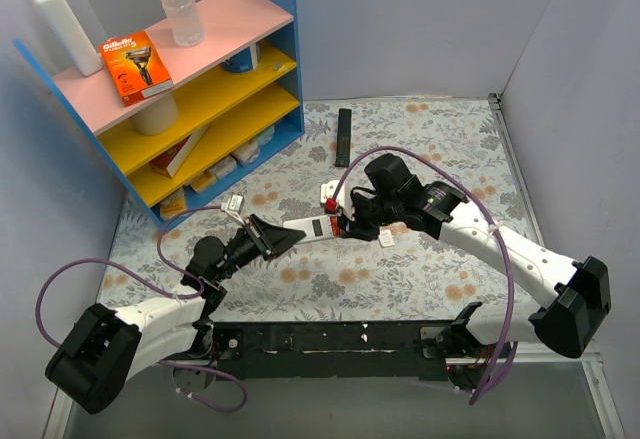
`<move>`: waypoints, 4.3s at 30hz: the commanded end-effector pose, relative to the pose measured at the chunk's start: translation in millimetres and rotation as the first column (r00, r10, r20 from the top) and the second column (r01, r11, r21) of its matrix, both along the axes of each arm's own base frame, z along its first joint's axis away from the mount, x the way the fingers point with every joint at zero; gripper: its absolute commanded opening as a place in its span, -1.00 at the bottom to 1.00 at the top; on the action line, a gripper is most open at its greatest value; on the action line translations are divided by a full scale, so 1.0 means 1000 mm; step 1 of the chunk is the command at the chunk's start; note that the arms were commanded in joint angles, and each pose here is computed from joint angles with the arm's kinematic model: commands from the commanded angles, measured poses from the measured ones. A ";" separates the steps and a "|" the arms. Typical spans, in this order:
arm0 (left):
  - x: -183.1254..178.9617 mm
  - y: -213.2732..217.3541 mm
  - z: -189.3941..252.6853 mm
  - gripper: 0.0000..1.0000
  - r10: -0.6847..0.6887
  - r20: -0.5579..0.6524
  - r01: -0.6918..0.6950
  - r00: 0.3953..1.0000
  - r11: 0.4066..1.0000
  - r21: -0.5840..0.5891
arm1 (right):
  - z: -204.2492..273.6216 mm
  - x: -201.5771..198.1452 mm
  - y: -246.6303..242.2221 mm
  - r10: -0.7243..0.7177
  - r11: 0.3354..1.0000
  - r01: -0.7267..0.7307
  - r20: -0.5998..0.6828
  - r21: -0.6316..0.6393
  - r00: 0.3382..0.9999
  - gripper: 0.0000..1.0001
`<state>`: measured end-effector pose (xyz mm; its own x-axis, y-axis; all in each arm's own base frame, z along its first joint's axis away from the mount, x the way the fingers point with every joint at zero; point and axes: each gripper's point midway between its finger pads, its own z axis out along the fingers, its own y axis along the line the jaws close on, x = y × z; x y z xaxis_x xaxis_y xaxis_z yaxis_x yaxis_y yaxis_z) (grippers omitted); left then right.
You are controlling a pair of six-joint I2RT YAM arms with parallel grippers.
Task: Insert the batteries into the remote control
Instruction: Load the battery into the remote control, then pick up the battery cover at the center of the board.
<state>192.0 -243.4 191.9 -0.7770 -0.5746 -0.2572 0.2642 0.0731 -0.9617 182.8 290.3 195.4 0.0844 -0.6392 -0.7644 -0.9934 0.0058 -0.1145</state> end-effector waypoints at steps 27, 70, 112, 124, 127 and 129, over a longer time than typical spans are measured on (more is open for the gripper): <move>0.000 0.001 0.021 -1.00 0.007 0.047 -0.005 0.999 0.999 -0.035 | 0.023 0.002 0.009 -0.064 0.995 0.067 -0.041 0.077 0.997 0.00; -0.016 -0.006 0.050 -1.00 -0.083 0.190 0.097 0.978 0.993 -0.062 | -0.012 0.054 0.019 -0.268 0.961 0.265 0.039 0.075 0.963 -0.87; 0.002 -0.016 0.012 -1.00 -0.120 0.150 0.085 0.981 0.972 0.220 | 0.014 0.060 0.037 -0.448 0.892 0.447 -0.248 -0.062 0.859 -0.80; 0.020 -0.001 -0.057 -1.00 0.037 -0.089 -0.004 0.995 0.940 0.341 | 0.028 0.057 -0.046 -0.680 0.719 0.692 -0.268 -0.061 0.683 0.34; 0.019 0.001 -0.064 -1.00 0.044 -0.110 -0.002 0.993 0.935 0.355 | -0.001 0.063 -0.082 -0.778 0.615 0.775 -0.267 -0.144 0.568 0.54; 0.019 0.002 -0.068 -1.00 0.054 -0.122 -0.006 0.991 0.931 0.366 | -0.034 0.059 -0.109 -0.844 0.526 0.815 -0.266 -0.243 0.465 0.55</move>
